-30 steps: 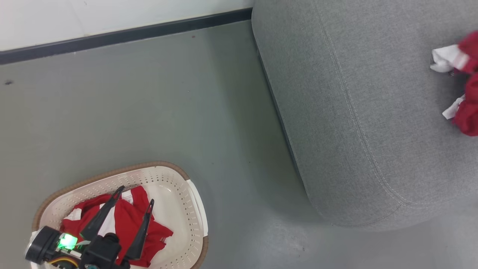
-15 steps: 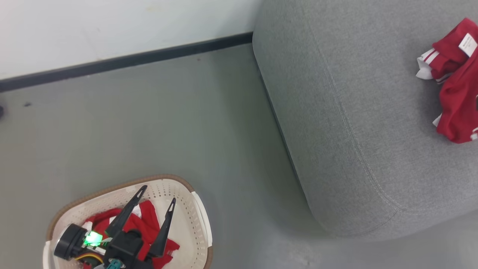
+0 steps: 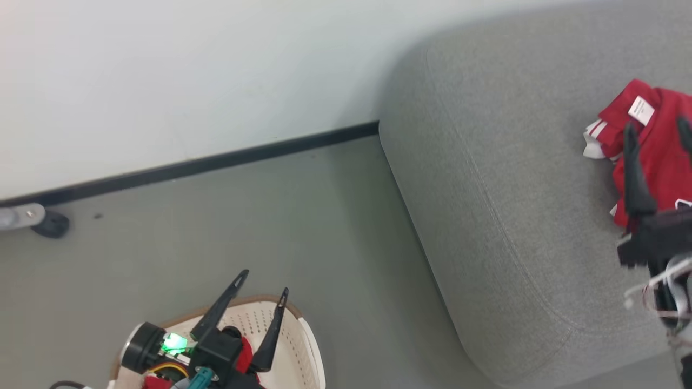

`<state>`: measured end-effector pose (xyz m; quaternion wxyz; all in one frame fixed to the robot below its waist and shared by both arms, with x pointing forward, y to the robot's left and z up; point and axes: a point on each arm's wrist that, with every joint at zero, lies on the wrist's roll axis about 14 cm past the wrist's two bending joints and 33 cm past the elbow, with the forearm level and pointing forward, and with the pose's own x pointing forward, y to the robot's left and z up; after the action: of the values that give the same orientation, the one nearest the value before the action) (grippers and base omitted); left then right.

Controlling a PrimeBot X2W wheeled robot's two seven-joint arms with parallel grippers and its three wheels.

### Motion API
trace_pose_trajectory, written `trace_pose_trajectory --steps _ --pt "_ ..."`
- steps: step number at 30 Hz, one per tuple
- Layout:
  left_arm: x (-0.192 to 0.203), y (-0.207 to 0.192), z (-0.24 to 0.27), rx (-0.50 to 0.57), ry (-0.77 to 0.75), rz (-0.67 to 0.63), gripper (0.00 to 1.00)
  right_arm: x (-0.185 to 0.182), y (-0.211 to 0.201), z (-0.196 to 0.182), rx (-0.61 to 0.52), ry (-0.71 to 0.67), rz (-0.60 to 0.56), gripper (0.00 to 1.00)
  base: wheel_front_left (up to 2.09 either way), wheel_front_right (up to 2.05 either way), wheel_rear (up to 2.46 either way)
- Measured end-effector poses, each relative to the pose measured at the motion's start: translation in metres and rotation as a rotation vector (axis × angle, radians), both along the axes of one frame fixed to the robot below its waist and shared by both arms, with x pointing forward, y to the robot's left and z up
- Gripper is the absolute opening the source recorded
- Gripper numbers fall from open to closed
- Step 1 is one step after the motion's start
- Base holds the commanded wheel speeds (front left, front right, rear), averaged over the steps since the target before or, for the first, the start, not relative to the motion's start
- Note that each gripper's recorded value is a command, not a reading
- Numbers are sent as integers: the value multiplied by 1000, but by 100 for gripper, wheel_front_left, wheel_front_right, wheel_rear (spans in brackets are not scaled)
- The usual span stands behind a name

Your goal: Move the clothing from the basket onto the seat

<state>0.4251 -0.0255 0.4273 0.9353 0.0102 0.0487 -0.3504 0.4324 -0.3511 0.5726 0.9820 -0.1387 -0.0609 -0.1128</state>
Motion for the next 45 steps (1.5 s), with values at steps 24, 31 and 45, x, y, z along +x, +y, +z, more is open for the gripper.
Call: trace_pose_trajectory --steps 24,31,45 --pt "-66 -13 74 4 -171 -27 100 -132 74 -18 121 -91 50 100 0 0 0" --pt "-72 -7 77 3 -179 -9 100 -129 87 -11 145 -125 68 100 0 0 0" --pt "-69 11 78 -2 -180 56 100 -122 103 -5 168 -144 112 100 0 0 0"
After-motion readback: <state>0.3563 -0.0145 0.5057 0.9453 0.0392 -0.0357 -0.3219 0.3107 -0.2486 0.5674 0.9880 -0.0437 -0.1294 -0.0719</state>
